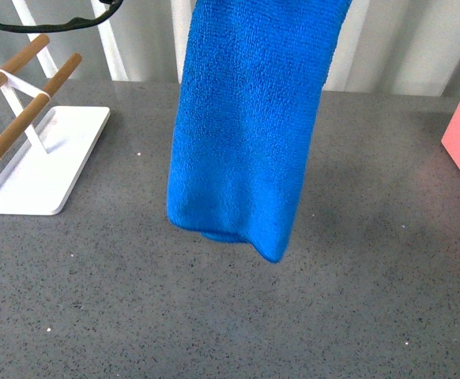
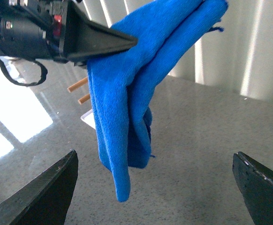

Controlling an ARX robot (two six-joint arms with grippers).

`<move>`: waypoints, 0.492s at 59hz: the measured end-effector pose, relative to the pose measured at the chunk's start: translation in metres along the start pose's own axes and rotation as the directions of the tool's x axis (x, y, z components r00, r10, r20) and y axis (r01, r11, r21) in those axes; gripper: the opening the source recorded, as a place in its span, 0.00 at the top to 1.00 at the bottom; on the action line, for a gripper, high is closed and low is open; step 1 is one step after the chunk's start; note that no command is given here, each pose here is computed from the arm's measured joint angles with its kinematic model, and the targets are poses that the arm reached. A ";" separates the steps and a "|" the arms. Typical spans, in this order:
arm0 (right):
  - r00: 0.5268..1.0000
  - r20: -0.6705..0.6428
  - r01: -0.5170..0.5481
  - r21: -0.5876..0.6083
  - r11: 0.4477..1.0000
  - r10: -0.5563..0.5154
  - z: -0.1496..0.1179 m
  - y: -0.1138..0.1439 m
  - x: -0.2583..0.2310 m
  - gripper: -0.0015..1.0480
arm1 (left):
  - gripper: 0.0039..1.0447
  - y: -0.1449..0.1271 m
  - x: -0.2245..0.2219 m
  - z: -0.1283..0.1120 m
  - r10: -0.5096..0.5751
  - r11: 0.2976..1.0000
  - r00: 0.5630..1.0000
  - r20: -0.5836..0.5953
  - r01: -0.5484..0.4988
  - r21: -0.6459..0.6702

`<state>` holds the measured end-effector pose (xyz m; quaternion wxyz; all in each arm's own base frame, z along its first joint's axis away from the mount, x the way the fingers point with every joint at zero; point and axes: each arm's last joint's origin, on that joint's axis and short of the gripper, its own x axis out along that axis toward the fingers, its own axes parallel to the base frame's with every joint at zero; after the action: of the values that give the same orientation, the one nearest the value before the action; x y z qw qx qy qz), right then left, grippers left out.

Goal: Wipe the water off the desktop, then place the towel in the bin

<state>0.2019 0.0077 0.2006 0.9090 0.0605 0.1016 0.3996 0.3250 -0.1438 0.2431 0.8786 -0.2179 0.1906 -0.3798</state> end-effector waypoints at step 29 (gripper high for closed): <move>0.988 -0.068 -0.144 -0.068 0.987 0.140 -0.028 -0.005 0.060 0.07 | 0.96 -0.007 -0.004 0.022 -0.038 0.994 0.998 0.042 0.042 -0.096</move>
<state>0.2385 0.0497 0.1637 0.8762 0.0216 0.1111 0.4686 0.3297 -0.1396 0.2657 0.8628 -0.2716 0.1869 -0.3832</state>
